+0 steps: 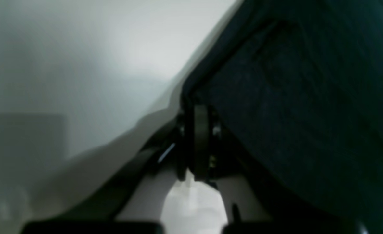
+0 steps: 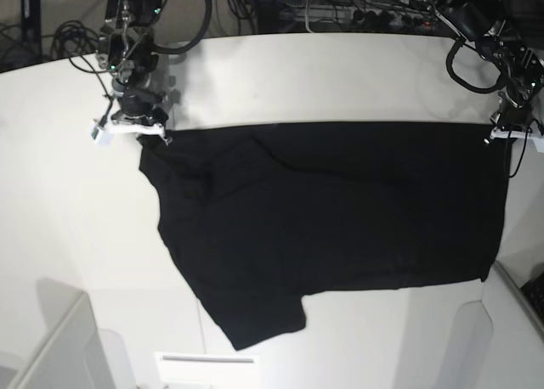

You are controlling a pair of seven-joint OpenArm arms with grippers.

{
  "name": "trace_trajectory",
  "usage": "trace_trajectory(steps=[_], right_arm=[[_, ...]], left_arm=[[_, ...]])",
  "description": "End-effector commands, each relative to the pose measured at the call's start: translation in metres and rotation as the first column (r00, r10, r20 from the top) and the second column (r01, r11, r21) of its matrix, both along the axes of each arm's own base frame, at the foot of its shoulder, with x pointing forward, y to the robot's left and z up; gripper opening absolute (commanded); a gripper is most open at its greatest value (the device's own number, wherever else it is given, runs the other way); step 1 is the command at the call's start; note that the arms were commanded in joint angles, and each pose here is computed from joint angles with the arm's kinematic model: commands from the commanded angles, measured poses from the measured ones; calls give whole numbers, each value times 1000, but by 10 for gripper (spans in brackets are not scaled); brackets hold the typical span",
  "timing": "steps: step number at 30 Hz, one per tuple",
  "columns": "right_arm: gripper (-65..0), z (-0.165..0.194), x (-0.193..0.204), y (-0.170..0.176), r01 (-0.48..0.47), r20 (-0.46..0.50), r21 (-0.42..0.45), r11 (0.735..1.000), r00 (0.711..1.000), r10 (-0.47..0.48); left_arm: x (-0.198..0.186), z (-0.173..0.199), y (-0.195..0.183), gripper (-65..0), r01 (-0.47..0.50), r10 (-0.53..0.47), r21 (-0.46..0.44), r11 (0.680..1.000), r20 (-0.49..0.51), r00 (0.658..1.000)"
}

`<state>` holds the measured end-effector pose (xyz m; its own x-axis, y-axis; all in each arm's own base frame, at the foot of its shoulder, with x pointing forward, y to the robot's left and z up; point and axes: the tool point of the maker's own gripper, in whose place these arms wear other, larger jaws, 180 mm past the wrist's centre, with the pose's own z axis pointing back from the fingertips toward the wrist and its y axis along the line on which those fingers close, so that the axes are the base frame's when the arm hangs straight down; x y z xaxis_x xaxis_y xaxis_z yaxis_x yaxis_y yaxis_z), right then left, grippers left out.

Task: Fold the T-shirt properly
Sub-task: 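Drag the shirt by both shoulder edges toward the robot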

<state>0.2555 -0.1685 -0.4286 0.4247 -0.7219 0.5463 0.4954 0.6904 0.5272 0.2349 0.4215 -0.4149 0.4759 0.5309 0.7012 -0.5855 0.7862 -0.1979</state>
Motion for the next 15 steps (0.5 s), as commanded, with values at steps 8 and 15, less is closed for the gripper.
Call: trace_trajectory(steps=[8,15], right_arm=[[-650,14,-11,-7,1,33,-38,999,999,0],[-650,18,-18,-19,-13,29,-76,997,999,16]], left_arm=[[-6,19,2,-650,40,-40,78,996,10,999],[-20,21,-10,-650,59,-59,98,993,-2,998]])
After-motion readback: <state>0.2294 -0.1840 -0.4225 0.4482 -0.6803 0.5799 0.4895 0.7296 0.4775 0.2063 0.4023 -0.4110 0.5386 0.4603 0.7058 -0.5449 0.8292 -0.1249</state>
